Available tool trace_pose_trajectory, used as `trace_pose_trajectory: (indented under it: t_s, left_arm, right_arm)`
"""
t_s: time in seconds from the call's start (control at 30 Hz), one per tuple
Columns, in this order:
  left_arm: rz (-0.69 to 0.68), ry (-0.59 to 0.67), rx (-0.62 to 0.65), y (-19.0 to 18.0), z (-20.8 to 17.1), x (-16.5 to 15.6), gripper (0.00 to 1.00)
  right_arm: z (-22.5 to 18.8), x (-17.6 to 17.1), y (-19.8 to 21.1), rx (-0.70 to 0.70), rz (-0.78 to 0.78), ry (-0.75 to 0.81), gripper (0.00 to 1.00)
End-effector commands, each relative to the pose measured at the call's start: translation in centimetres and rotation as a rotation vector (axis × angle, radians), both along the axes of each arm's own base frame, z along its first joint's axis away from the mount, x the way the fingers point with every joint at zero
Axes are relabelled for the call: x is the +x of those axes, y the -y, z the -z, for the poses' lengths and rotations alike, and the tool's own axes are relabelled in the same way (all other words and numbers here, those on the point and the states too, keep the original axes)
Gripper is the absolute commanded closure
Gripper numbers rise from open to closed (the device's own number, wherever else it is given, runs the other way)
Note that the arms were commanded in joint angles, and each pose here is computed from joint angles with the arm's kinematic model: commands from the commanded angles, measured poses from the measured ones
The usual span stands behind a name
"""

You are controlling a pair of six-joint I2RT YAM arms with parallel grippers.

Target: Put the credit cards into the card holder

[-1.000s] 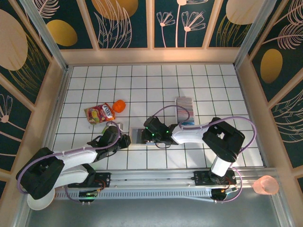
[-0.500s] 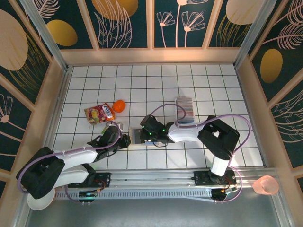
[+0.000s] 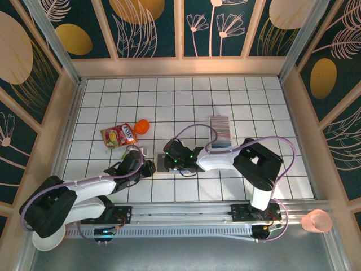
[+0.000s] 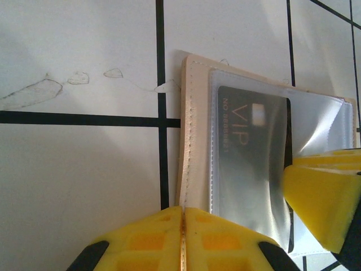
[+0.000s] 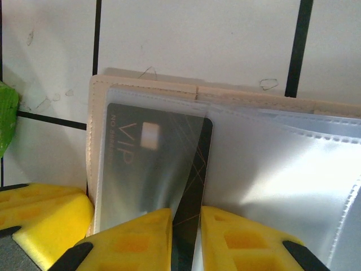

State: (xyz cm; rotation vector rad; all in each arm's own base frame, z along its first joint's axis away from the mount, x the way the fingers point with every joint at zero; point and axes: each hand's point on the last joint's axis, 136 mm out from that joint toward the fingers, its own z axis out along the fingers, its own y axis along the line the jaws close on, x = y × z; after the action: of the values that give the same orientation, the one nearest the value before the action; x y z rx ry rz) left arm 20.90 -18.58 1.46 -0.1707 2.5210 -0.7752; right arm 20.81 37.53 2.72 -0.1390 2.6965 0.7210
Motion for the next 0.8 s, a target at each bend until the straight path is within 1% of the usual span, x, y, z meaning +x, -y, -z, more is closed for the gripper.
trace_pose_trajectory:
  t_s: [0.0, 0.13, 0.3, 0.4, 0.5, 0.77]
  left_arm:
    - [0.021, -0.027, -0.026, 0.3, 0.3, -0.8, 0.90]
    - [0.022, -0.027, -0.034, 0.3, 0.2, -0.9, 0.91]
    - [0.018, -0.019, -0.036, 0.4, -0.1, -0.8, 0.90]
    - [0.018, -0.017, -0.038, 0.4, -0.2, -0.7, 0.90]
    - [0.019, -0.019, -0.039, 0.5, -0.2, -0.6, 0.91]
    - [0.018, -0.021, -0.033, 0.4, -0.1, -0.6, 0.90]
  right_arm:
    - [-0.8, -0.4, -1.4, 0.021, -0.032, 0.019, 0.79]
    - [-1.5, -0.2, -1.6, 0.047, -0.025, 0.029, 0.75]
    - [-2.6, 0.5, 0.0, 0.025, 0.027, 0.082, 0.74]
    - [-2.4, 0.5, 0.8, 0.012, 0.043, 0.076, 0.77]
    - [-1.9, 0.5, 1.0, 0.003, 0.049, 0.066, 0.84]
    - [-0.5, 0.3, 0.7, -0.018, 0.038, 0.039, 0.85]
